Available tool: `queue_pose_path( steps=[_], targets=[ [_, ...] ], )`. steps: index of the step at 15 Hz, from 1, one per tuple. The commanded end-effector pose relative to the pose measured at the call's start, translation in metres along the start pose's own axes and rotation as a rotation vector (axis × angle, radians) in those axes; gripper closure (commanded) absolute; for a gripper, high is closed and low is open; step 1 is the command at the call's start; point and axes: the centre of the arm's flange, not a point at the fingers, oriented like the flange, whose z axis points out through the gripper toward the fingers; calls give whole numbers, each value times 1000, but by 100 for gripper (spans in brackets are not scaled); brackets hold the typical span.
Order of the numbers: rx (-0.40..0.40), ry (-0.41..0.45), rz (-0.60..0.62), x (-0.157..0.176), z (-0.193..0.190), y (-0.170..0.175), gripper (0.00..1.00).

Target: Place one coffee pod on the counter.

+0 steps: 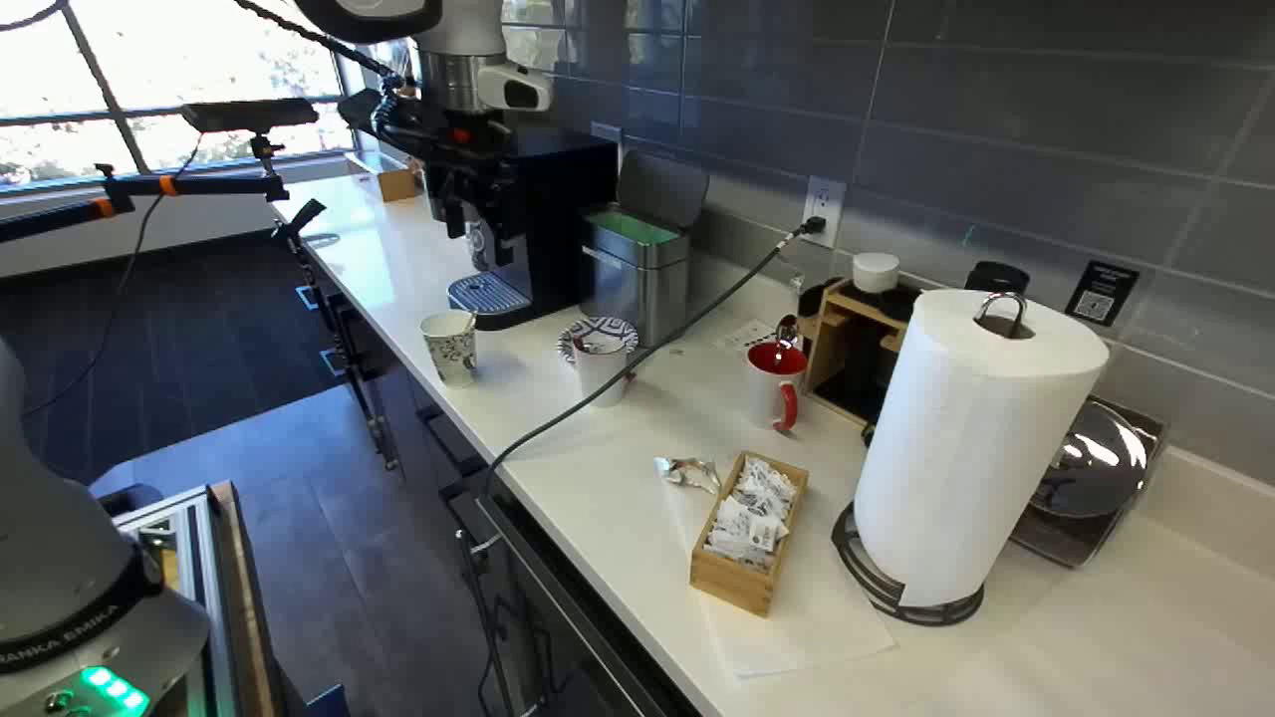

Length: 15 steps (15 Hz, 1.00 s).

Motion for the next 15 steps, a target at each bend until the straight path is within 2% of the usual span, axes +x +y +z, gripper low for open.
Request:
queue_pose_path(
  steps=[1,11,12,15],
  targets=[
    [0,0,0,0,0,0,0],
    [-7,10,-9,1,-3,2,0],
    [29,35,-31,6,-14,3,0],
    [59,115,-129,13,-60,4,0]
  ],
)
